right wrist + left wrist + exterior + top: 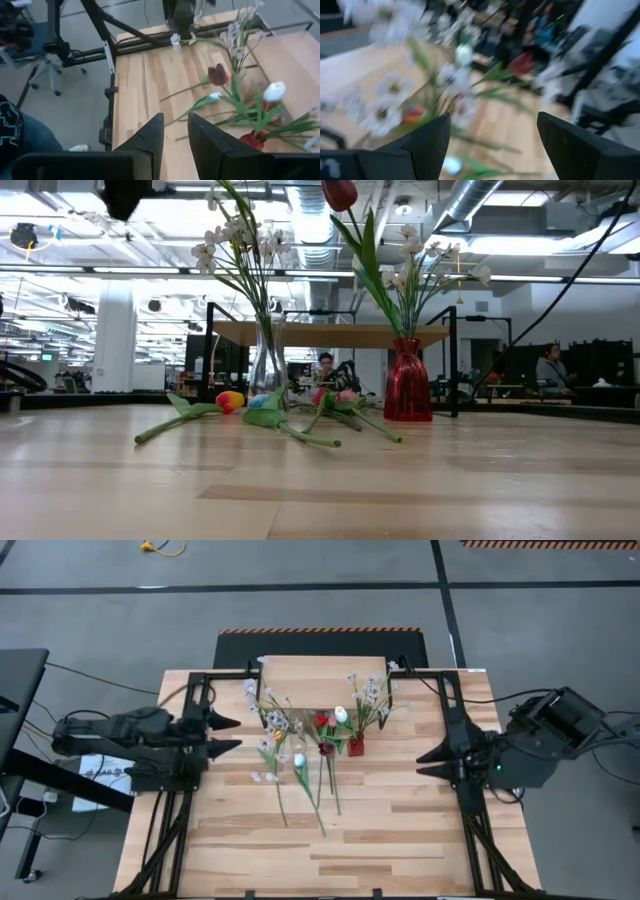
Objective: Pick and place flowers into a vace then onto a shelf
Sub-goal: Put the blue flower into the transparent vase
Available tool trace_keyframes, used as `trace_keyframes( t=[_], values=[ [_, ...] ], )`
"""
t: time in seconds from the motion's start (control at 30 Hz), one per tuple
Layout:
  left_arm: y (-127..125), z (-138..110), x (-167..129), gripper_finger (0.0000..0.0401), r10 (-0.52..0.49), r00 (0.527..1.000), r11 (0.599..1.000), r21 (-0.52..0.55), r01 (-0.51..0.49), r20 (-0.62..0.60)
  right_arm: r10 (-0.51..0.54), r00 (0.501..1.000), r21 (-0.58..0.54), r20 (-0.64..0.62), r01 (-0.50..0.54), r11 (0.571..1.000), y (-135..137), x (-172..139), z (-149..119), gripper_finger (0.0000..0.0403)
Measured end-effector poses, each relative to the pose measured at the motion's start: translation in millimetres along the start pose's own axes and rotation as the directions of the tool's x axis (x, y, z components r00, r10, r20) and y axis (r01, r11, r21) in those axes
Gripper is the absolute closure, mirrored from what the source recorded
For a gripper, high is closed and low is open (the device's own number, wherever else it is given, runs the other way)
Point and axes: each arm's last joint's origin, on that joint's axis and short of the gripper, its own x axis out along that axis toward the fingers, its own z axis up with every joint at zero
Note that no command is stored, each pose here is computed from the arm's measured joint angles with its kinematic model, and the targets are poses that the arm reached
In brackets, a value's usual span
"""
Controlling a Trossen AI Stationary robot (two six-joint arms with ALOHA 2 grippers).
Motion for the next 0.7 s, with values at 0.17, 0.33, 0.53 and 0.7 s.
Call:
trace_keyframes(
  t=[0.17, 0.33, 0.53, 0.7],
  values=[
    [-11.8, 15.9, -15.4, 0.0115, -0.167, 0.984, 0.986, -0.002, 0.167, 0.063, -0.015, 0.999, -0.037, -0.034, 0.014, 0.999, 22.0, 17.2, -5.5, 0.0324],
    [-20.8, 27.8, -23.2, 0.0115, -0.314, 0.942, 0.949, 0.019, 0.314, 0.115, -0.08, 0.996, 0.003, -0.027, 0.08, 0.997, 43.9, 36.8, -11.7, 0.0324],
    [-24.8, 34.6, -29.4, 0.0115, -0.408, 0.906, 0.913, 0.056, 0.405, 0.11, -0.189, 0.982, 0.209, -0.003, 0.185, 0.96, 63.3, 65.6, -16.9, 0.0324],
    [-27.7, 37.2, -33.0, 0.0115, -0.492, 0.866, 0.869, 0.114, 0.482, 0.089, -0.263, 0.964, 0.37, -0.029, 0.255, 0.893, 85.6, 103.0, -27.2, 0.0324]
  ],
)
